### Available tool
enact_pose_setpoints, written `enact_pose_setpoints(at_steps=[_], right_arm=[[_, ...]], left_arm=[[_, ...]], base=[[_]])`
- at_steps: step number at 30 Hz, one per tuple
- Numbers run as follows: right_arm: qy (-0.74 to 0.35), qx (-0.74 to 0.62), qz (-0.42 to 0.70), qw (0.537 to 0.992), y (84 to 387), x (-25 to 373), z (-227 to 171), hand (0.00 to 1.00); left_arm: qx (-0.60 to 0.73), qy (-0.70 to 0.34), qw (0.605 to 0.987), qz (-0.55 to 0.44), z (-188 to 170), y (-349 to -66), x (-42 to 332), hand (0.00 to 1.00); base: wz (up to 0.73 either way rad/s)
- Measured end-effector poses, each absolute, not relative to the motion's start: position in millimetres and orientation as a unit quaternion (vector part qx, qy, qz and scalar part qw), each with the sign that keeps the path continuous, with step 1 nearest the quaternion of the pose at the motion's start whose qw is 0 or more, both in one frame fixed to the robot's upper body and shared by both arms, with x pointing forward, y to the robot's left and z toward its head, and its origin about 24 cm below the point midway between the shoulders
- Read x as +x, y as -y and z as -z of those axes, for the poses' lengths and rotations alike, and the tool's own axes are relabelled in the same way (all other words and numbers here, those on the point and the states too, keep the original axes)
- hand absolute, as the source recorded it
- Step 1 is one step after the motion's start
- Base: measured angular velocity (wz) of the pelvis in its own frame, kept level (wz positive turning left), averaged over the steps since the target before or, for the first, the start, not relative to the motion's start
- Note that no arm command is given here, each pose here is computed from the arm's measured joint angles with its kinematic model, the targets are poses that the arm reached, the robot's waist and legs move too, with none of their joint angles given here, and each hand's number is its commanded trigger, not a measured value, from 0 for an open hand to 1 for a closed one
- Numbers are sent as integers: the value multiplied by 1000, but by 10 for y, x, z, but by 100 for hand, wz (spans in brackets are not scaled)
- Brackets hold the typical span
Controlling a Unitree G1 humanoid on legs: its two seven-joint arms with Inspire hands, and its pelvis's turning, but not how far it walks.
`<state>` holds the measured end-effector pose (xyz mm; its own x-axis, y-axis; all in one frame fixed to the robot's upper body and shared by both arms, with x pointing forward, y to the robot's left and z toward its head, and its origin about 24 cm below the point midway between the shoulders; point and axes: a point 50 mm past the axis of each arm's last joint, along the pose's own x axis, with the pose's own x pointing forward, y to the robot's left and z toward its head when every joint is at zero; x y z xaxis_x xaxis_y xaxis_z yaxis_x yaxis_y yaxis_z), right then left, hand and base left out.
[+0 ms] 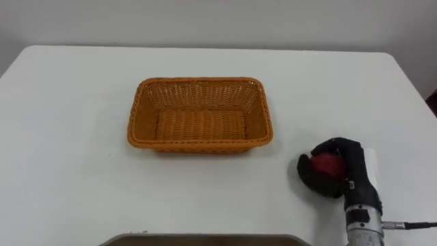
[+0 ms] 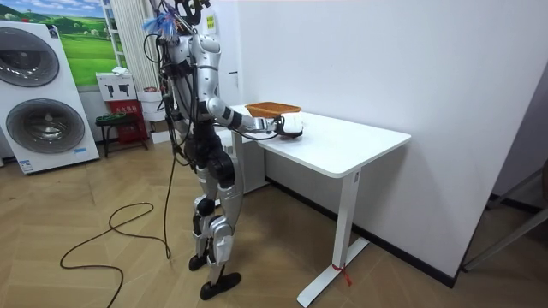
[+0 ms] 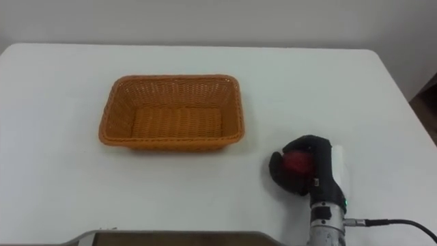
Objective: Pick and place apple
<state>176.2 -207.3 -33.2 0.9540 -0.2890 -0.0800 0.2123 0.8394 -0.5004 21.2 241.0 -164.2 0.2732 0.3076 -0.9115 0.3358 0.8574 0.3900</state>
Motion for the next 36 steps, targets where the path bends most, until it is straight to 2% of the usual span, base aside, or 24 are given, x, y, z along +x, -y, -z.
enact_pose_setpoints(at_steps=[9, 13, 36], right_arm=[[-49, -226, 111, 967, 1903, 1834, 187, 100], [-1, -206, 94, 974, 1787, 1914, -20, 100], [140, -165, 90, 972, 1576, 2208, -612, 100]], left_arm=[[268, -598, 755, 20, 1650, -2372, 252, 0], [268, -598, 756, 22, 1652, -2365, 261, 0], [258, -616, 743, 42, 1677, -2339, 159, 0]], base=[[-3], [0], [1]])
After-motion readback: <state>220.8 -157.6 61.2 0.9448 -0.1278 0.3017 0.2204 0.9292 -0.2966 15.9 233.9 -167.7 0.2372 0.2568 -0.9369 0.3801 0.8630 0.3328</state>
